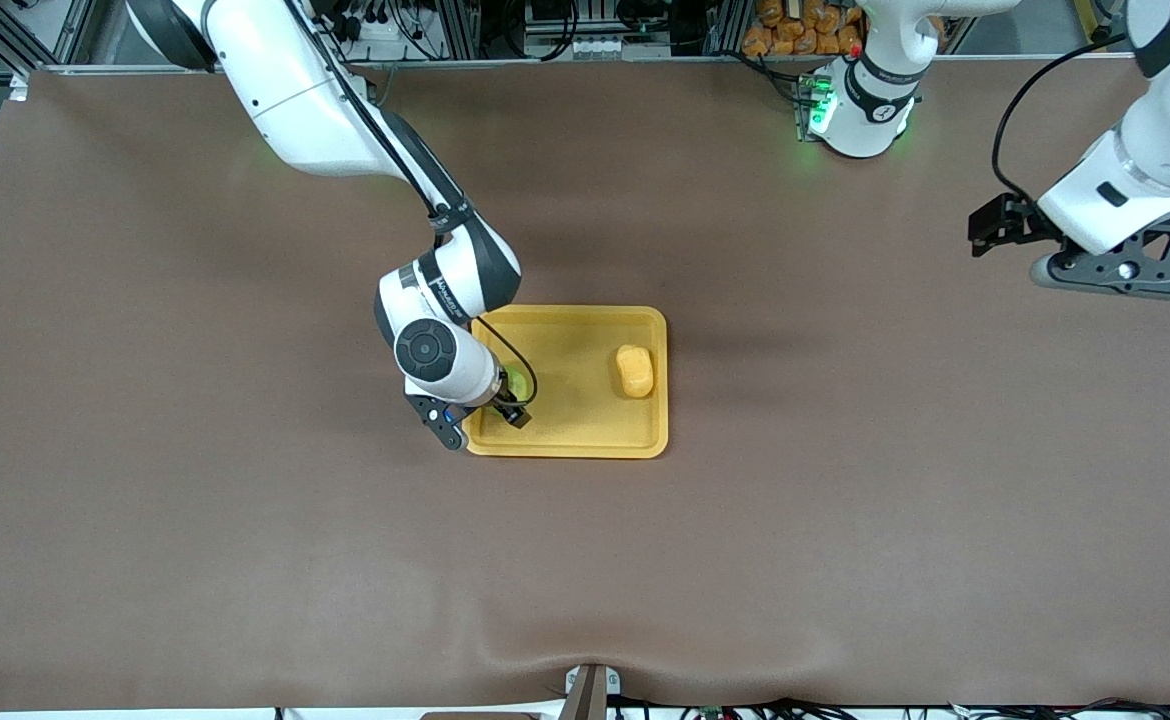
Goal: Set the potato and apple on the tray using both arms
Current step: 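Withdraw the left gripper while the right gripper carries the apple over the tray, then lower the apple into the tray and open the right gripper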
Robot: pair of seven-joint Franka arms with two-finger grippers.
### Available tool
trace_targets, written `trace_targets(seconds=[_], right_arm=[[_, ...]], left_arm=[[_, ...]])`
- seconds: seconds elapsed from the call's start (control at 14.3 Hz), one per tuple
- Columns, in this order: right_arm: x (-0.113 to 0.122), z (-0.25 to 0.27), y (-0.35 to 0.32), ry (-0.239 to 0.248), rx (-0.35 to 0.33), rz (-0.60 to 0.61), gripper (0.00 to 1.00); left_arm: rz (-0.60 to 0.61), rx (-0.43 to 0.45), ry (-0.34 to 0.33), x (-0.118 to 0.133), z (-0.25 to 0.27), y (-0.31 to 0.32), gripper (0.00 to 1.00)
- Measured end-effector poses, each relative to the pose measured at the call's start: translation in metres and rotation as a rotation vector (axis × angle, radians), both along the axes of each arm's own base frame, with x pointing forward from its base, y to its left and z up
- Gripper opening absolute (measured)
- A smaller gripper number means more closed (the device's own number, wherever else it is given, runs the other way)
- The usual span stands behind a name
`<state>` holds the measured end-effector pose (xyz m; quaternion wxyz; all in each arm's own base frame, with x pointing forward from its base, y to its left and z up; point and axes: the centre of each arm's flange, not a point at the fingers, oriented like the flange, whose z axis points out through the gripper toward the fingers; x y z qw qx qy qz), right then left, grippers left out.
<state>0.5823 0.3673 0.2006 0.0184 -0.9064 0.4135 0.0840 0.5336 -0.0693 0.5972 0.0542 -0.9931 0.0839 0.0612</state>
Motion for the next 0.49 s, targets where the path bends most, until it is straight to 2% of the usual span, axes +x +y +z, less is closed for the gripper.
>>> trace_targets(seconds=[0.21, 0.35, 0.49], right_arm=[[0.008, 0.013, 0.005, -0.022, 0.014, 0.001, 1.00], [0.014, 0.024, 0.004, -0.011, 0.009, 0.002, 1.00], [0.022, 0.039, 0.000, 0.014, -0.003, 0.002, 1.00]], left_arm=[[0.023, 0.002, 0.021, -0.003, 0.008, 0.012, 1.00], [0.031, -0.008, 0.022, -0.006, 0.012, 0.015, 1.00], [0.042, -0.056, 0.020, -0.007, 0.014, 0.015, 1.00]])
